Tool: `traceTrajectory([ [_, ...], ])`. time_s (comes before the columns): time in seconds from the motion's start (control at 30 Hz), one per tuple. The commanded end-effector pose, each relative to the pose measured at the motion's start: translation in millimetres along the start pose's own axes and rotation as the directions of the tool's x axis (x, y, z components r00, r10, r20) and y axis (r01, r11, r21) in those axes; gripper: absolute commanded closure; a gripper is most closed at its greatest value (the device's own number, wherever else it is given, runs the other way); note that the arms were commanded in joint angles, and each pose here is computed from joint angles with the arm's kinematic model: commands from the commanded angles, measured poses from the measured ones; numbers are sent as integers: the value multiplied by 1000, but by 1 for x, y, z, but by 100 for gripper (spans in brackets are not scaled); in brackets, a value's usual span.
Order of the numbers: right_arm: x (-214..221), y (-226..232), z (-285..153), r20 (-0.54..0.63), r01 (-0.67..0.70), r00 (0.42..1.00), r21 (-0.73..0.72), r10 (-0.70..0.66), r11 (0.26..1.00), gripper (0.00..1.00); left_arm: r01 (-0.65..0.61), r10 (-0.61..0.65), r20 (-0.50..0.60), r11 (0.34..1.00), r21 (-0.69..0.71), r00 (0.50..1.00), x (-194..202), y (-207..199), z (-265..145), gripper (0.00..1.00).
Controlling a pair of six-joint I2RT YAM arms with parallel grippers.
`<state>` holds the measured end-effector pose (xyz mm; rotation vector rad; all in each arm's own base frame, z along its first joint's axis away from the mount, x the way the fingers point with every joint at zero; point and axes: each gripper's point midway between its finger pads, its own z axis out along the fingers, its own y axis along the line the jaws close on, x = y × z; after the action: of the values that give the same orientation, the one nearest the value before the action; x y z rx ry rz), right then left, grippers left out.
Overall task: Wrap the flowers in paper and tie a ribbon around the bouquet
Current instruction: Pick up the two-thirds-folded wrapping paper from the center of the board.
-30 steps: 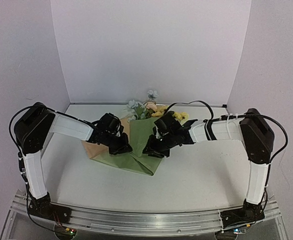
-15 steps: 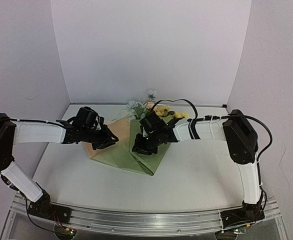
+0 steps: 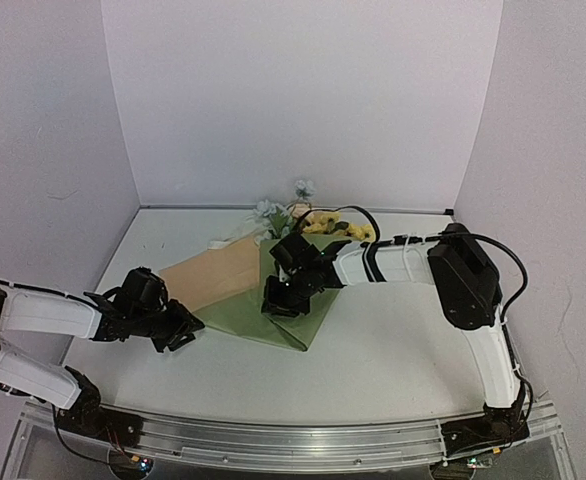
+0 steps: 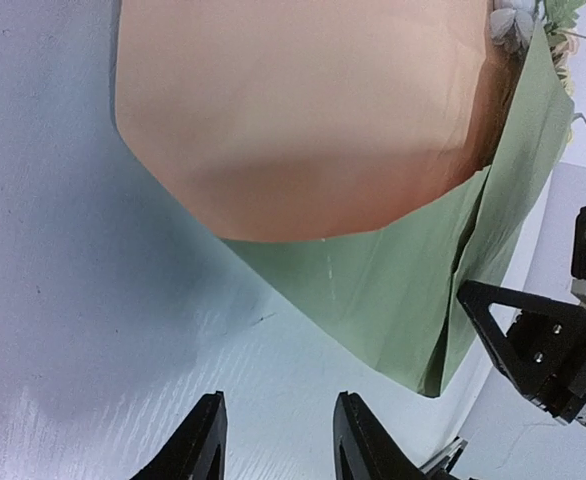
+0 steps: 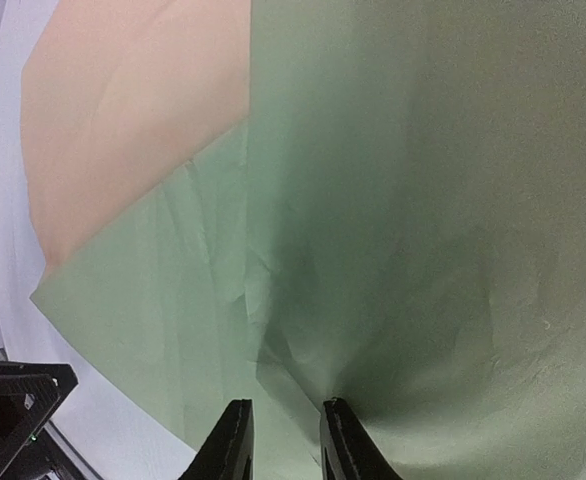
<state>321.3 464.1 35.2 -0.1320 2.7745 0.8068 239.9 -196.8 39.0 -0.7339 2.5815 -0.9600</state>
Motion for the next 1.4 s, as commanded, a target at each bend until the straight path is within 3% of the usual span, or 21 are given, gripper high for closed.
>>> traceTrajectory([
  [0.0, -1, 7, 4, 5, 16, 1000, 2, -16, 1000, 75, 57, -78, 116, 984, 171, 990, -24, -31, -3, 61],
  [0.23, 0, 4, 5, 3, 19, 1000, 10, -19, 1000, 76, 137, -161, 184, 981, 137, 970, -38, -17, 5, 58],
  [0.43, 0, 5, 6, 3, 24, 1000, 8, -24, 1000, 76, 145, -158, 220, 987, 75, 963, -46, -12, 12, 59],
  [0.67, 0, 7, 6, 1, 26, 1000, 4, -26, 1000, 76, 123, -130, 248, 991, 45, 960, -54, -11, 23, 70],
  [0.93, 2, 9, 9, -5, 29, 1000, 4, -29, 1000, 76, 55, -52, 272, 998, -2, 961, -56, -13, 16, 99],
  [1.37, 52, 1, 27, -76, 31, 997, 98, -24, 995, 80, -213, 210, 307, 977, -25, 928, -14, -35, -24, 100],
])
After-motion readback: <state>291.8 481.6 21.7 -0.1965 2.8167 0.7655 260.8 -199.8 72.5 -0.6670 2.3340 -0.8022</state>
